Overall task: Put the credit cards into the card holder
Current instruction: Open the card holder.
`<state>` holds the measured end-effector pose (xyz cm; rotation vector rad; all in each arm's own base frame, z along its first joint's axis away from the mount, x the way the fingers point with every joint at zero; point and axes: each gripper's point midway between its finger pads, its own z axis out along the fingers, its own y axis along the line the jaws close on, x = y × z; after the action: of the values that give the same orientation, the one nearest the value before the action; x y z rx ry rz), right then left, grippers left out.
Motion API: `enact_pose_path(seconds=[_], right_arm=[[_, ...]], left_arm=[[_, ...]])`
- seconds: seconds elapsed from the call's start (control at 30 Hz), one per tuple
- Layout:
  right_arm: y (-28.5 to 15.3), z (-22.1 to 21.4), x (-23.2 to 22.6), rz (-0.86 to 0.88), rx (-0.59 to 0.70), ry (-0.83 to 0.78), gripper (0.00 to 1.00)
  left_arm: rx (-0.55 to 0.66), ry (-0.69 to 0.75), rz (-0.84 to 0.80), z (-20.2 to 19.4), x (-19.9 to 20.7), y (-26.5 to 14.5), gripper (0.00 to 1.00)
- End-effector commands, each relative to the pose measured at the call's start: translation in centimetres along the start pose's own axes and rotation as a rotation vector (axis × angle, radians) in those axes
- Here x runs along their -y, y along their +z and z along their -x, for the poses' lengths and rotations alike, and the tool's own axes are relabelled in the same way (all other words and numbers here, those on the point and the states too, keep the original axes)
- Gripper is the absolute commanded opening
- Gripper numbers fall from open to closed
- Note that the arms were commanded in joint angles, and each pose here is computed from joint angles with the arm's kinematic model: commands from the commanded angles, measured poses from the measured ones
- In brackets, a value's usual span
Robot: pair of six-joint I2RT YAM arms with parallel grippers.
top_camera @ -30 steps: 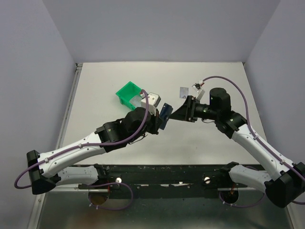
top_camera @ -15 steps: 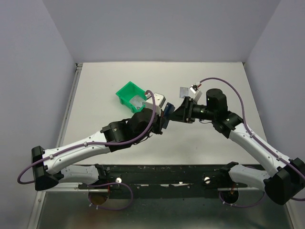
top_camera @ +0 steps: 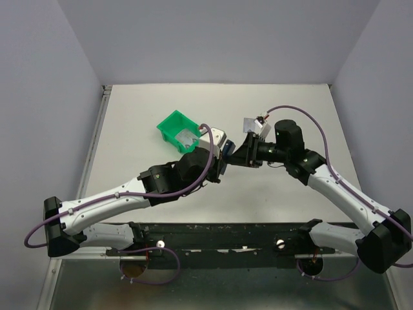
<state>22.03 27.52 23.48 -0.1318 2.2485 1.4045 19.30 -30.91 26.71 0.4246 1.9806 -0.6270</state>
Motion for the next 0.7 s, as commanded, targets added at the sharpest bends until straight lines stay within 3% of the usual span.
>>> enact_pose_path(seconds=[0.0, 0.2, 0.43, 0.53, 0.67], right_arm=[[0.1, -0.4, 4.1, -0.223, -0.006, -0.009, 0.49], [-2.2, -1.2, 9.9, -0.561, -0.029, -0.035, 0.45], [-5.6, -1.2, 13.2, -0.802, -0.005, -0.066, 0.45], [-5.7, -0.2, 11.0, -0.696, 0.078, -0.100, 0.45], [-5.1, 0.7, 6.1, -0.421, 0.180, -0.162, 0.45]], left_arm=[[0.072, -0.015, -0.065, 2.0, 1.7, -0.5, 0.00], [0.084, 0.010, 0.006, 2.4, 0.3, -0.9, 0.00], [0.089, 0.019, 0.045, 2.2, -0.6, -1.1, 0.00], [0.079, 0.021, 0.066, 1.8, -1.0, -0.8, 0.00], [0.065, 0.022, 0.094, 1.3, -1.4, -0.6, 0.00]])
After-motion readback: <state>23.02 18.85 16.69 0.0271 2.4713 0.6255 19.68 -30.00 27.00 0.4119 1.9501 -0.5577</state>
